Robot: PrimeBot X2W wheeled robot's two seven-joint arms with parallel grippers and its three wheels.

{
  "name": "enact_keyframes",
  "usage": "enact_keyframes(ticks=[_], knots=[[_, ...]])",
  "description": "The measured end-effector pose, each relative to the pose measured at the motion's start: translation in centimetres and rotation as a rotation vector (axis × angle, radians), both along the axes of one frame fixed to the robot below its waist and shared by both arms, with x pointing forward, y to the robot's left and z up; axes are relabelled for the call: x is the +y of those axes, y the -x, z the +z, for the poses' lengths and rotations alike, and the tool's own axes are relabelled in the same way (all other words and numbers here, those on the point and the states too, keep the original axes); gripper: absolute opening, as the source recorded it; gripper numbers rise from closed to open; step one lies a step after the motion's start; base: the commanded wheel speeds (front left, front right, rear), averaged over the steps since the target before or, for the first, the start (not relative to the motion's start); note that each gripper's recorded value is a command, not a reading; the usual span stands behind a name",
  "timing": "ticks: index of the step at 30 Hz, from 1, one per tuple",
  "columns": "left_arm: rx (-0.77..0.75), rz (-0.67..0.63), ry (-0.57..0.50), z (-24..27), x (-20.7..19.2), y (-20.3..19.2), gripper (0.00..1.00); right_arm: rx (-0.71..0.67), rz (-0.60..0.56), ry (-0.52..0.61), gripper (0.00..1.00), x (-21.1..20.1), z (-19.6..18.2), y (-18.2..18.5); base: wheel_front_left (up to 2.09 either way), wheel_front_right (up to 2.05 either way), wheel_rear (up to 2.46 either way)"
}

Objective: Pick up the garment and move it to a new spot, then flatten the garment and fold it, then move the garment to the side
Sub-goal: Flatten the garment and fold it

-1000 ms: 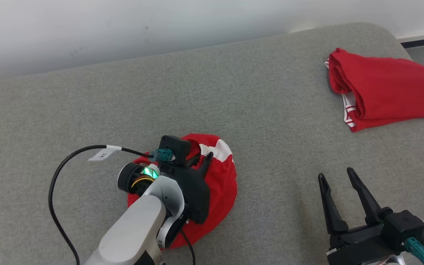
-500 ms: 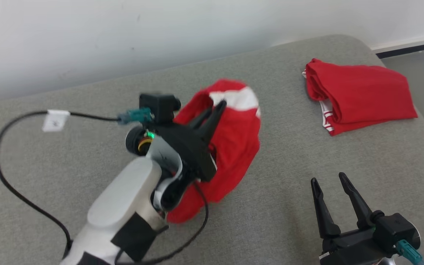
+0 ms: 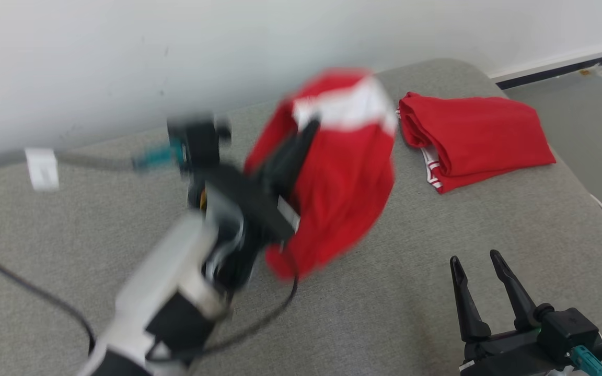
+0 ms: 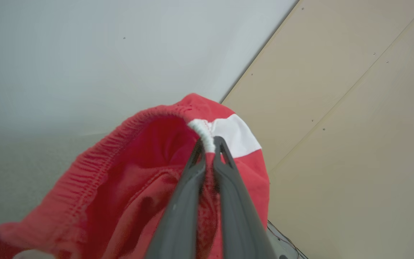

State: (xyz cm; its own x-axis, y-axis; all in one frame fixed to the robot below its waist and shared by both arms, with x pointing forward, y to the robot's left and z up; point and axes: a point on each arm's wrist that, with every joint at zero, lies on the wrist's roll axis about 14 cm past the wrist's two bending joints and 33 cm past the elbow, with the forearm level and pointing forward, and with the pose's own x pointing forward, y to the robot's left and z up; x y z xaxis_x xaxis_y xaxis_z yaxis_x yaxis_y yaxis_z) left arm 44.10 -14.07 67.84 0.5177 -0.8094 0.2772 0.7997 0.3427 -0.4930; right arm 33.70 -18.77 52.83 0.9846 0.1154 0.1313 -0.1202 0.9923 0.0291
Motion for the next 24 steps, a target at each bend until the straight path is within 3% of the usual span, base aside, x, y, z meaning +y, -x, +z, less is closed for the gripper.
enact_keyframes(ticks=[5,8,9,10,11,12,24], knots=[[0.162,0.027,-0.154,-11.0,2.4,1.2,0.00,0.007,0.013,-0.002,1.00,0.4,-0.3,-0.5,0.00,0.00,0.00],[0.209,0.043,-0.180,-13.9,3.7,2.2,0.00,0.008,0.019,0.002,1.00,0.5,-0.3,-0.7,0.00,0.00,0.00],[0.219,0.053,-0.180,-14.5,4.2,2.4,0.05,0.007,0.024,0.004,1.00,0.5,-0.3,-0.8,0.00,0.00,0.00],[0.226,0.064,-0.181,-14.9,4.6,2.6,0.43,0.009,0.027,0.007,1.00,0.6,-0.3,-0.9,0.00,0.00,0.00],[0.230,0.073,-0.180,-15.2,5.1,2.8,0.94,0.012,0.031,0.008,1.00,0.6,-0.5,-0.9,0.00,0.00,0.00],[0.231,0.081,-0.180,-15.3,5.5,2.9,1.00,0.017,0.037,0.008,1.00,0.8,-0.6,-0.9,0.00,0.00,0.00],[0.198,0.088,-0.203,-13.2,6.0,4.7,1.00,-0.001,0.108,0.003,1.00,3.0,-0.2,-0.9,0.00,0.00,0.00]])
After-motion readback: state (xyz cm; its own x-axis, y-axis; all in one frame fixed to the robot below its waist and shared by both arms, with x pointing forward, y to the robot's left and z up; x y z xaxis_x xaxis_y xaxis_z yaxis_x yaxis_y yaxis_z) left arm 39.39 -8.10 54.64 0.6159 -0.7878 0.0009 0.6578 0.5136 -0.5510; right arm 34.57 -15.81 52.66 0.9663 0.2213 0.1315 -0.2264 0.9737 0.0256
